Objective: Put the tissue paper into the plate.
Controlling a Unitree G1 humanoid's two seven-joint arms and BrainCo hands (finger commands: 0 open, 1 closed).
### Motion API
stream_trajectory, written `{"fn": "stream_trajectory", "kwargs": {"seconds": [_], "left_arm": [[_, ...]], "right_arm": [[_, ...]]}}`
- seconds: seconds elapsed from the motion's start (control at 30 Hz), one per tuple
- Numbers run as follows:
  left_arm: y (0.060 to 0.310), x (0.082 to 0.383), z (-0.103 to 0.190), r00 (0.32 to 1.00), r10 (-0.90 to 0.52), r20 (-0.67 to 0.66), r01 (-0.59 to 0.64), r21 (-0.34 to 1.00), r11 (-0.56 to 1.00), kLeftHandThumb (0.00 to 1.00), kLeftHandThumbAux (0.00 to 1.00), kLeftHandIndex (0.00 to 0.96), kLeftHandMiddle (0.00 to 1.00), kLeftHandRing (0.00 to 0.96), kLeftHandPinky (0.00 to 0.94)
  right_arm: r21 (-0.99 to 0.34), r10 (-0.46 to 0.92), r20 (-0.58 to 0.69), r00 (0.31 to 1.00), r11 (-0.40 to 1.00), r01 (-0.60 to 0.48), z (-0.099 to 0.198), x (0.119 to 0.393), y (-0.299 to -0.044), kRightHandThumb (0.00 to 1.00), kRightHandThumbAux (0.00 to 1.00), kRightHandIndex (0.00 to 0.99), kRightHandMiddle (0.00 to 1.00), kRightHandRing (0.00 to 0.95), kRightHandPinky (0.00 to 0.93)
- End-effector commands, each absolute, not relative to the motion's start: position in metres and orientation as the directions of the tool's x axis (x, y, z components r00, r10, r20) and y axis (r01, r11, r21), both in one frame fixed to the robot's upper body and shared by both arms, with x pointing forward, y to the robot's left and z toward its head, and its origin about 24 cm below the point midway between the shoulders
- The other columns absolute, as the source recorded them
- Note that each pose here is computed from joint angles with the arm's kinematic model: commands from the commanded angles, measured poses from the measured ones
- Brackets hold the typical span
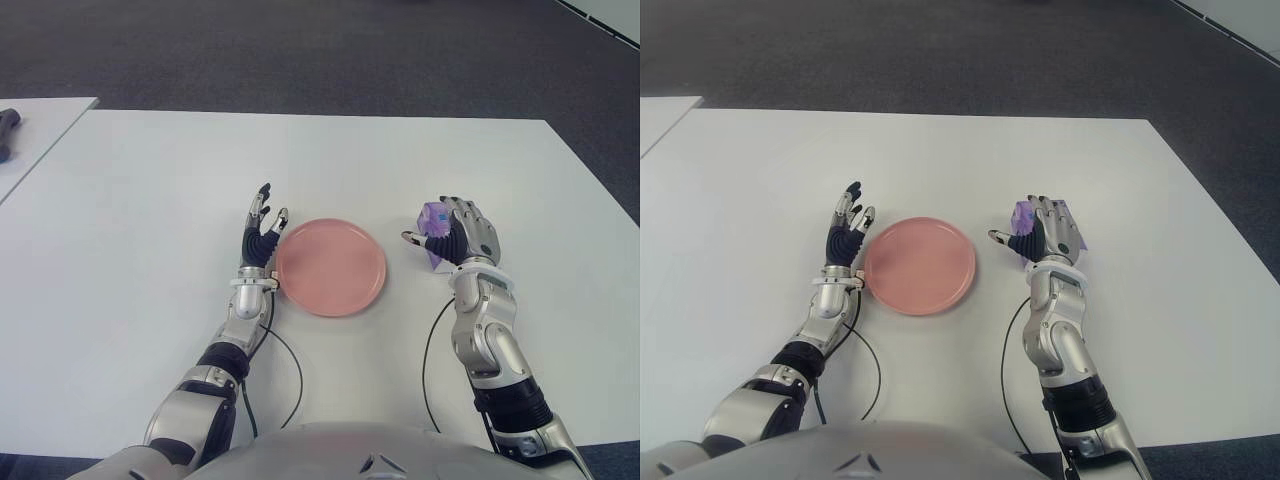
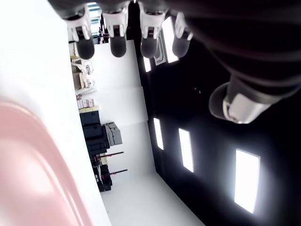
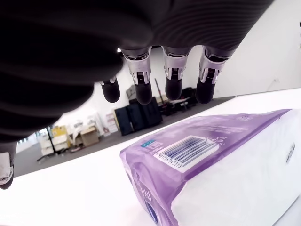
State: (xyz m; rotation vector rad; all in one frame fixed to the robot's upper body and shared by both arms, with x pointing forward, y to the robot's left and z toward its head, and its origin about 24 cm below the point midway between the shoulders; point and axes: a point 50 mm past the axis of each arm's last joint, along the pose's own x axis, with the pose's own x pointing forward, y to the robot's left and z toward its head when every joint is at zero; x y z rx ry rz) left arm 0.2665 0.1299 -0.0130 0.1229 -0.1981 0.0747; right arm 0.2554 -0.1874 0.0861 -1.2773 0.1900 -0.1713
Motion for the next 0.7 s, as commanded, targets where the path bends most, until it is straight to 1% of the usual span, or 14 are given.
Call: {"fn": "stream_trajectory", "kwargs": {"seconds": [0.03, 0.23, 0.7], "left_arm": [[0.1379, 0.2346, -0.0491, 0.996, 0.078, 0.04, -0.082, 0.138, 0.987, 0.001, 0.462, 0.0, 0.0, 0.0, 0.0], [0.1381, 0.2339, -0.0488, 0.996, 0.079, 0.045, -0.085, 0.14, 0.986, 0.0, 0.475, 0.0, 0.0, 0.0, 0.0], [0.1394, 0.2332, -0.0476, 0.994, 0.087, 0.058, -0.094, 0.136, 0.986, 0.006, 0.471, 0.0, 0.0, 0.0, 0.0]], "right_arm": [[-0.959, -0.233, -0.058, 0.971, 0.283, 0.01, 0.084, 0.2532, -0.1854, 0.059, 0.42, 0.0, 0.0, 0.0, 0.0], [-0.959, -0.233, -0.058, 0.971, 0.283, 0.01, 0.084, 0.2527, -0.1847, 0.059, 0.42, 0.0, 0.0, 0.0, 0.0], [-0.959, -0.232, -0.057, 0.971, 0.283, 0.011, 0.0844, 0.2513, -0.1832, 0.059, 0.42, 0.0, 0.0, 0.0, 0.0]]}}
